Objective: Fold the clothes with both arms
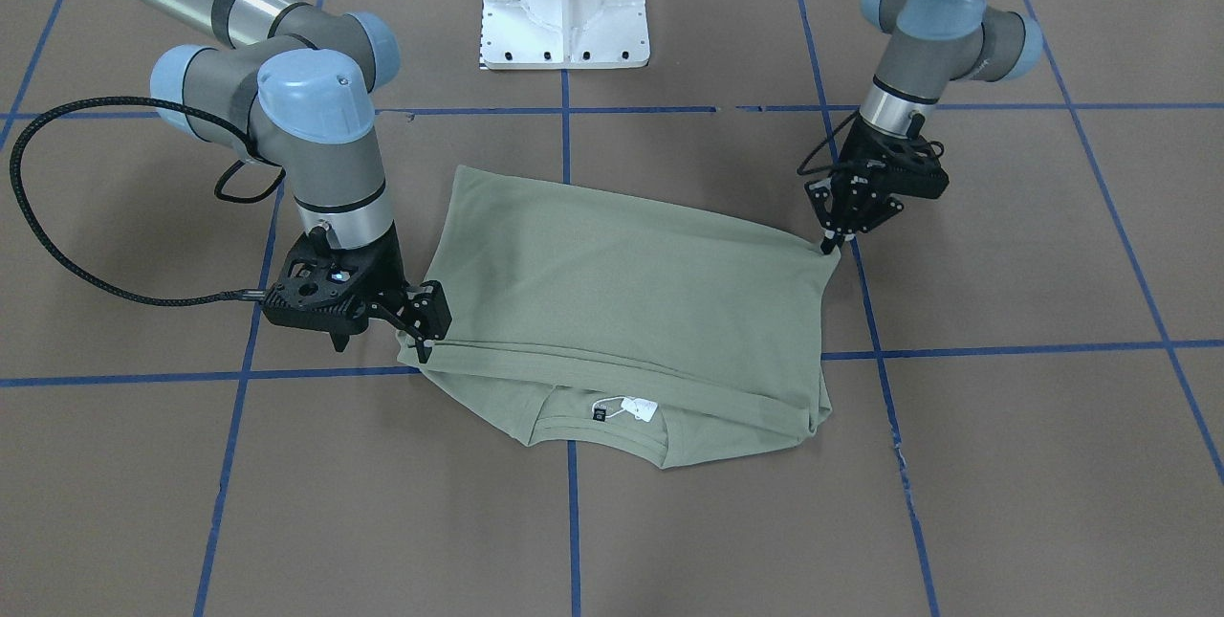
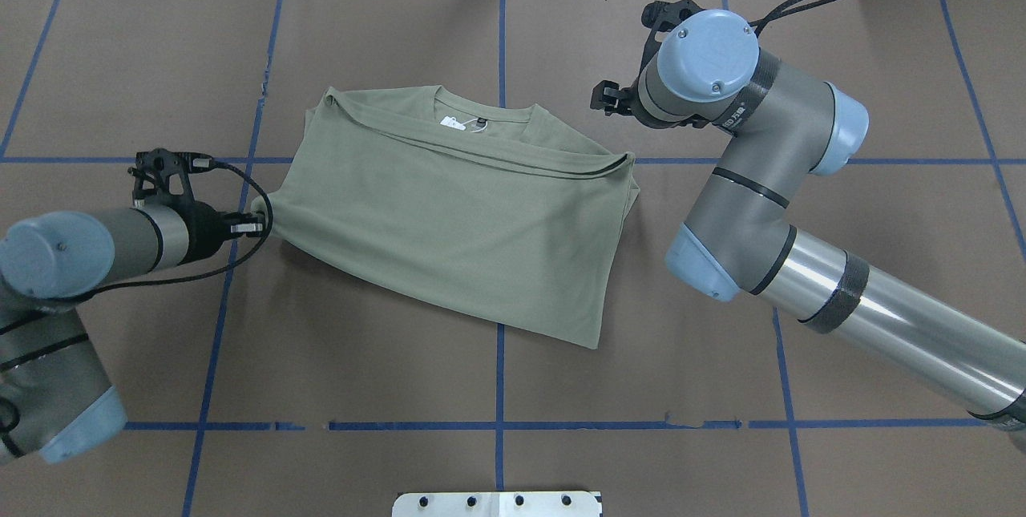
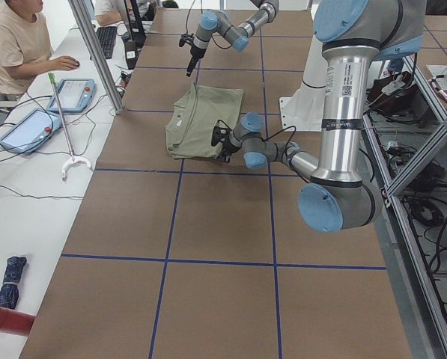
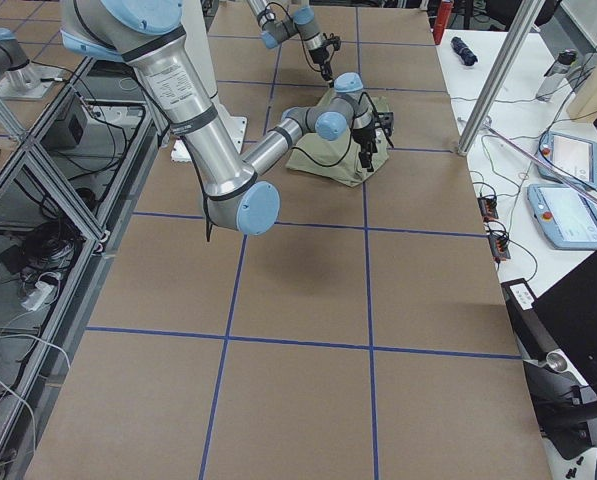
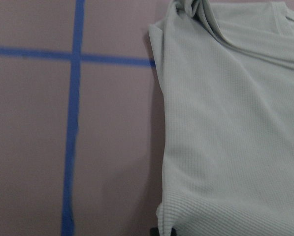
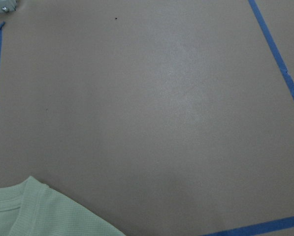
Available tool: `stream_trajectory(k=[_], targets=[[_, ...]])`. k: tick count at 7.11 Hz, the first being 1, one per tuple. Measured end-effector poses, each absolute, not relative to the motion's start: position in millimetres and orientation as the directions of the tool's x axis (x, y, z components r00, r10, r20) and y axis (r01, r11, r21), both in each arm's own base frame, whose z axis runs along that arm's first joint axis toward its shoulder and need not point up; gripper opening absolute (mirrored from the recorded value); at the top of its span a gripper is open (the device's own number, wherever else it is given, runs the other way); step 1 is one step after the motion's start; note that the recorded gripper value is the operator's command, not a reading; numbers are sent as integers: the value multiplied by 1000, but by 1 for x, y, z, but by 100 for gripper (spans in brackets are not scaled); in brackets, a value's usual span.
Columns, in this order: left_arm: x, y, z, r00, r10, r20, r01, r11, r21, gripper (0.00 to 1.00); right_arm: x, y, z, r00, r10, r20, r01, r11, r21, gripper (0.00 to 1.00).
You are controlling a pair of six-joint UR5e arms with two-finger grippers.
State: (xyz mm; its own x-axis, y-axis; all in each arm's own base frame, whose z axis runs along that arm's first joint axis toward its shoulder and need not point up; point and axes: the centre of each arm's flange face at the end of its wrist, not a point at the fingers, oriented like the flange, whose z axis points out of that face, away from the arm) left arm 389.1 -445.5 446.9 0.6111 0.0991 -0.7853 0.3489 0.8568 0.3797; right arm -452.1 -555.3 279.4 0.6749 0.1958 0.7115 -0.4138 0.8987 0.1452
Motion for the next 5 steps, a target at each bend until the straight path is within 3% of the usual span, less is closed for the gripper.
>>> stream_trajectory(k=[4, 5], targets=[[400, -673, 440, 781, 80, -619, 332, 787, 521, 0, -453, -555, 278, 674, 194, 712, -413, 899, 145, 100], [405, -700, 435, 802, 83, -591, 312, 786, 534, 99, -453, -554, 277, 673, 192, 714, -411, 900, 146, 100]])
